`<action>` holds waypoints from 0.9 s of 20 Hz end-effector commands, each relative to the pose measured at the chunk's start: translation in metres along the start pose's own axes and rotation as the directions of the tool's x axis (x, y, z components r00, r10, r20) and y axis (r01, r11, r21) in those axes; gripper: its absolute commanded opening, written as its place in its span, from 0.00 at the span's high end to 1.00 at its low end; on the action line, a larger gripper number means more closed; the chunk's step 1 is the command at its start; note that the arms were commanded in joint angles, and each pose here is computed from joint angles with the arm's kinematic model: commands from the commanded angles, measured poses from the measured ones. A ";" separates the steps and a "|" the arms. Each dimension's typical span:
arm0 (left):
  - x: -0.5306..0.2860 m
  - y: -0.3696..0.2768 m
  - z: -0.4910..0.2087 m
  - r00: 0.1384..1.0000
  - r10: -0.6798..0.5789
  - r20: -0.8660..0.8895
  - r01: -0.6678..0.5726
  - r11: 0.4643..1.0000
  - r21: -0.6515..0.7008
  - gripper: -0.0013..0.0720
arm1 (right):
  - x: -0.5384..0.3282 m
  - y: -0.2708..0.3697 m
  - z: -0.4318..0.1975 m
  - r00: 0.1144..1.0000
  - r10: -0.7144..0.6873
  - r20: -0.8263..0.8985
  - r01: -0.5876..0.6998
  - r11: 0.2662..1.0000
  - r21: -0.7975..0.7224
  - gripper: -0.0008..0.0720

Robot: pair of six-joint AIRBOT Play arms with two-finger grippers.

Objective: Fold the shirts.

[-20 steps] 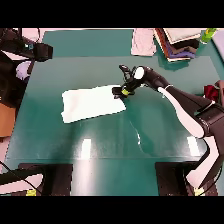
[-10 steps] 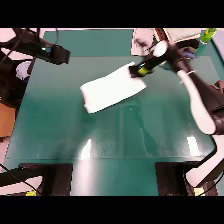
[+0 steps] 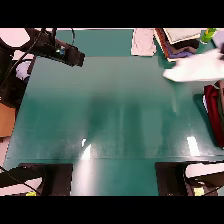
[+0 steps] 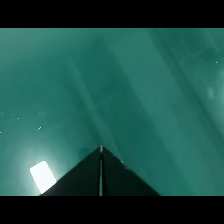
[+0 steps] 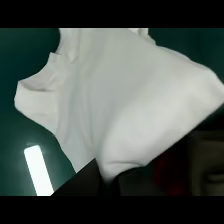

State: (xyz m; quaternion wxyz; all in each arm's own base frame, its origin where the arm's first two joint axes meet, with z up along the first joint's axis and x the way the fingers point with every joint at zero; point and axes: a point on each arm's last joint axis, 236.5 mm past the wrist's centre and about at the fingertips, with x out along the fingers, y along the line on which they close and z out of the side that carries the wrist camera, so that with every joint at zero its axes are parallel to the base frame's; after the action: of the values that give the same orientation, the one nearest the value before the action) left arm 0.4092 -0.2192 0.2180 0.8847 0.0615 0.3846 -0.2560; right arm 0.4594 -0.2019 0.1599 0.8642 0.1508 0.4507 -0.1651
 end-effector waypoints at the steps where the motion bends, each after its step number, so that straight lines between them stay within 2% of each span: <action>1: 0.001 -0.005 0.001 1.000 -0.014 0.005 0.014 1.000 -0.001 0.95 | -0.029 -0.107 0.001 0.993 -0.116 0.035 0.108 0.977 0.186 0.96; 4: 0.001 -0.010 0.002 0.999 -0.037 0.007 0.037 0.999 -0.014 0.95 | -0.037 -0.144 0.000 0.987 -0.152 0.054 0.134 0.957 0.256 0.96; 7: 0.000 -0.013 0.002 0.999 -0.049 0.009 0.049 0.999 -0.022 0.95 | -0.043 -0.149 0.006 0.984 -0.158 0.078 0.133 0.955 0.266 0.96; 10: 0.000 -0.013 0.002 0.999 -0.051 0.008 0.051 0.998 -0.022 0.95 | -0.071 -0.118 0.042 0.975 -0.060 0.215 0.003 0.967 0.253 0.97; 14: 0.000 -0.014 0.002 0.999 -0.051 0.007 0.051 0.998 -0.021 0.95 | -0.120 -0.109 0.062 0.940 -0.084 0.332 0.007 0.974 0.226 0.97; 18: 0.000 -0.014 0.002 0.999 -0.051 0.007 0.051 0.999 -0.014 0.95 | -0.142 -0.124 0.035 0.936 -0.131 0.327 0.060 0.974 0.220 0.96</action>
State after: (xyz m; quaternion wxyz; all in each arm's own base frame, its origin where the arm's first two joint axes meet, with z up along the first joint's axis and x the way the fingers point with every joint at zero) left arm 0.4039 -0.2311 0.2206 0.8803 0.0419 0.3850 -0.2741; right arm 0.3771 -0.3084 0.2741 0.8973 0.2014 0.2874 -0.2679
